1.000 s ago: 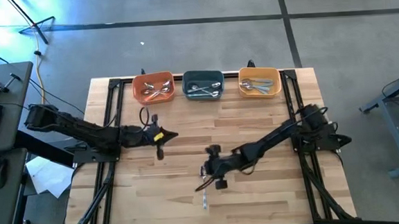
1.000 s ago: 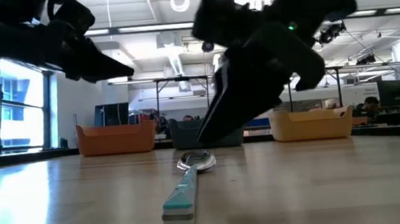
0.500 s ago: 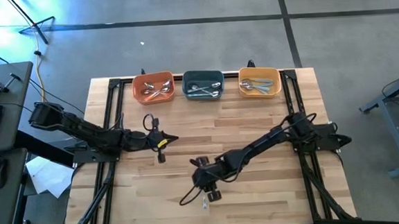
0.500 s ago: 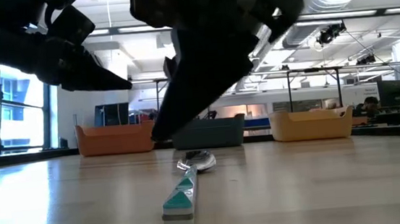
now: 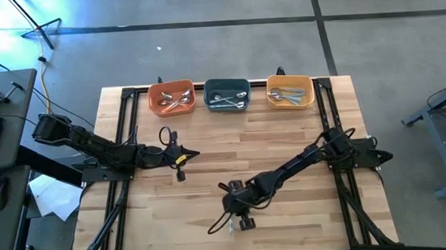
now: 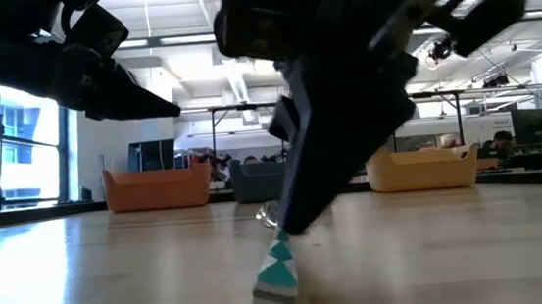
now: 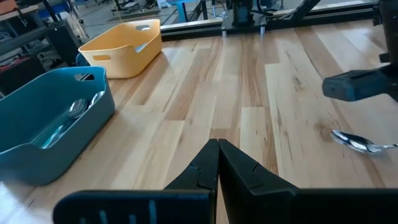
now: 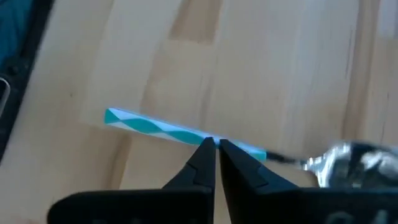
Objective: Sort silverware by color (type)
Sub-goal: Put the white spoon into the blue bin
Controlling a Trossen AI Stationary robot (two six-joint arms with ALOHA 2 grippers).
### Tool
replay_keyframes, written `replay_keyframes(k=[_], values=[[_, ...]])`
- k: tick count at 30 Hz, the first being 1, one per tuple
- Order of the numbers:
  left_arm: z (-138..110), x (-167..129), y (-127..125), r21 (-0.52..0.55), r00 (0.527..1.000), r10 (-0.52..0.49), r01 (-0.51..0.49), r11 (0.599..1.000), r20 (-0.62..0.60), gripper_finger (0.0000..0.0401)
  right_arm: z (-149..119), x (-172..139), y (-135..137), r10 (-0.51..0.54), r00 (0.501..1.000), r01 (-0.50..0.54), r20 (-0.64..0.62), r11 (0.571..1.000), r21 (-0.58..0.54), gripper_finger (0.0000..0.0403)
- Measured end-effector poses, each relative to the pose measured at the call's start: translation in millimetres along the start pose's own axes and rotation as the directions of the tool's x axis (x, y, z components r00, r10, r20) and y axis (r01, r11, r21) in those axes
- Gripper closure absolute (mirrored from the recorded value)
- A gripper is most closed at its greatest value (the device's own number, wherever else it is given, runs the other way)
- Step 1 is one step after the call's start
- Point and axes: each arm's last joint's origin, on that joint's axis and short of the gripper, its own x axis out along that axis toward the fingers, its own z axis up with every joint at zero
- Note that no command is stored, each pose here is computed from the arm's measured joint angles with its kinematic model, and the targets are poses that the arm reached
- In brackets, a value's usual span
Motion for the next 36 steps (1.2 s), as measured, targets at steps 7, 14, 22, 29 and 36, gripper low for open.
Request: replay_keyframes(k=[7,14,22,29,36], values=[[-0.1,0.0,-0.1,0.0,1.0,-0.002,0.002,1.0,-0.001,0.04,-12.8,-10.6,-3.2,-0.075,0.986,0.081,-0.146,0.996,0.036,0.0393],[-0.7,0.2,-0.2,0.002,1.0,-0.002,0.002,1.0,-0.005,0.04,-0.3,-28.8,-2.9,-0.145,0.989,0.147,-0.031,0.988,0.046,0.0394],[-0.7,0.2,-0.1,0.001,1.0,-0.001,0.001,1.0,-0.005,0.04,14.1,-8.0,3.7,0.025,0.99,-0.024,0.14,1.0,-0.013,0.0394],[-1.4,0.2,-0.1,0.005,1.0,-0.001,0.001,1.0,-0.012,0.04,6.1,14.8,-5.7,0.035,0.995,-0.034,0.091,0.999,-0.01,0.0394],[-2.1,0.2,-0.1,0.008,1.0,-0.001,0.001,1.0,-0.019,0.04,-0.1,5.9,-12.3,0.022,1.0,-0.022,-0.006,1.0,0.017,0.0394]])
